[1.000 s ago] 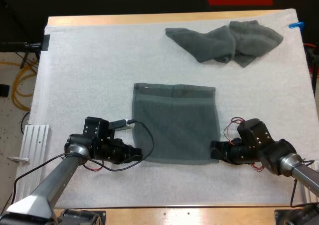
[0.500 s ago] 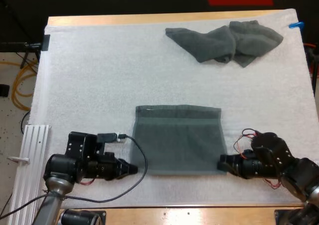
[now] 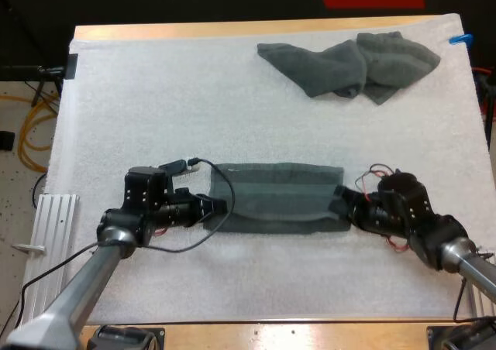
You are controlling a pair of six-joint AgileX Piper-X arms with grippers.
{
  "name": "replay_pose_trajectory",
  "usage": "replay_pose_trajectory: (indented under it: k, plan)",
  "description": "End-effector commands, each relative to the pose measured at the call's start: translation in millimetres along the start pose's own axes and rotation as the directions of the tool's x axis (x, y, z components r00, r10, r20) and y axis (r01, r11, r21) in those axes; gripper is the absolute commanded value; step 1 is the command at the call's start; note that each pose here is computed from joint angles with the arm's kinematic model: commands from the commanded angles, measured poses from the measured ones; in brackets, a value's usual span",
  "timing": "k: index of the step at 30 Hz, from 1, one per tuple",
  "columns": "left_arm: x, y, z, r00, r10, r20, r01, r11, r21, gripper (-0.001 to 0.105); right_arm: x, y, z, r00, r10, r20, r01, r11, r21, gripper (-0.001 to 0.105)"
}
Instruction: Pick towel from pile fold and stack
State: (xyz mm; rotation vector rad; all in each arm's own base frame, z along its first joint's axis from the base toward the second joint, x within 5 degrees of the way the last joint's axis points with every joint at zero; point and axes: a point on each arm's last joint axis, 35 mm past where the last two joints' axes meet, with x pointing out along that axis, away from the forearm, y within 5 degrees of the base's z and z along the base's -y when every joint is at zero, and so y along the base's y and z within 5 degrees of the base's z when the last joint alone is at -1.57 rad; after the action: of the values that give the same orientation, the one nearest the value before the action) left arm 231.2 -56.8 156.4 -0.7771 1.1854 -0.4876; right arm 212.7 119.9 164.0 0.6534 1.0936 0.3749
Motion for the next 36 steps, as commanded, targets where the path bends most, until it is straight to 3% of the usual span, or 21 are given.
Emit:
replay_pose_trajectory:
  k: [1, 5, 11, 20, 22, 24, 26, 28, 30, 32, 36]
  plan:
    - [3, -2, 7, 0.999, -0.023, 0.034, 0.023, 1.000, 0.011, 0.000, 3, -2, 6, 1.000, 0.015, 0.026, -0.016, 1.000, 0.007, 0.000]
    - [14, 6, 13, 0.998, -0.008, 0.056, 0.008, 1.000, 0.012, 0.000, 16, -14, 10, 1.000, 0.016, 0.011, -0.016, 0.999, 0.037, 0.000]
    - [18, 12, 17, 0.988, 0.084, 0.127, -0.086, 0.996, 0.013, 0.000, 32, -23, 12, 1.000, 0.016, 0.007, -0.017, 0.999, 0.048, 0.000]
    - [17, 10, 22, 0.982, 0.079, 0.173, -0.088, 0.995, 0.042, 0.000, 36, -20, 18, 0.997, 0.056, 0.061, -0.057, 0.998, 0.022, 0.000]
    - [18, 9, 21, 0.985, 0.064, 0.161, -0.072, 0.996, 0.048, 0.006, 36, -18, 20, 0.995, 0.071, 0.076, -0.073, 0.997, 0.012, 0.001]
    - [18, 9, 21, 0.987, 0.047, 0.153, -0.057, 0.997, 0.059, 0.018, 36, -17, 22, 0.992, 0.085, 0.089, -0.086, 0.996, 0.004, 0.009]
    - [18, 8, 22, 0.988, 0.034, 0.149, -0.048, 0.995, 0.085, 0.032, 36, -14, 24, 0.990, 0.101, 0.097, -0.101, 0.995, -0.004, 0.024]
    - [17, 6, 24, 0.989, 0.022, 0.148, -0.039, 0.993, 0.113, 0.059, 35, -10, 28, 0.985, 0.127, 0.119, -0.125, 0.992, -0.020, 0.050]
    - [16, 1, 29, 0.988, 0.008, 0.157, -0.031, 0.989, 0.142, 0.075, 34, -4, 34, 0.974, 0.165, 0.154, -0.156, 0.985, -0.072, 0.068]
    - [14, -5, 35, 0.986, -0.012, 0.165, -0.018, 0.984, 0.178, 0.080, 32, 3, 40, 0.956, 0.215, 0.197, -0.184, 0.969, -0.166, 0.073]
    - [3, -26, 50, 0.979, -0.046, 0.198, 0.000, 0.975, 0.224, 0.073, 23, 18, 51, 0.946, 0.241, 0.218, -0.179, 0.947, -0.267, 0.073]
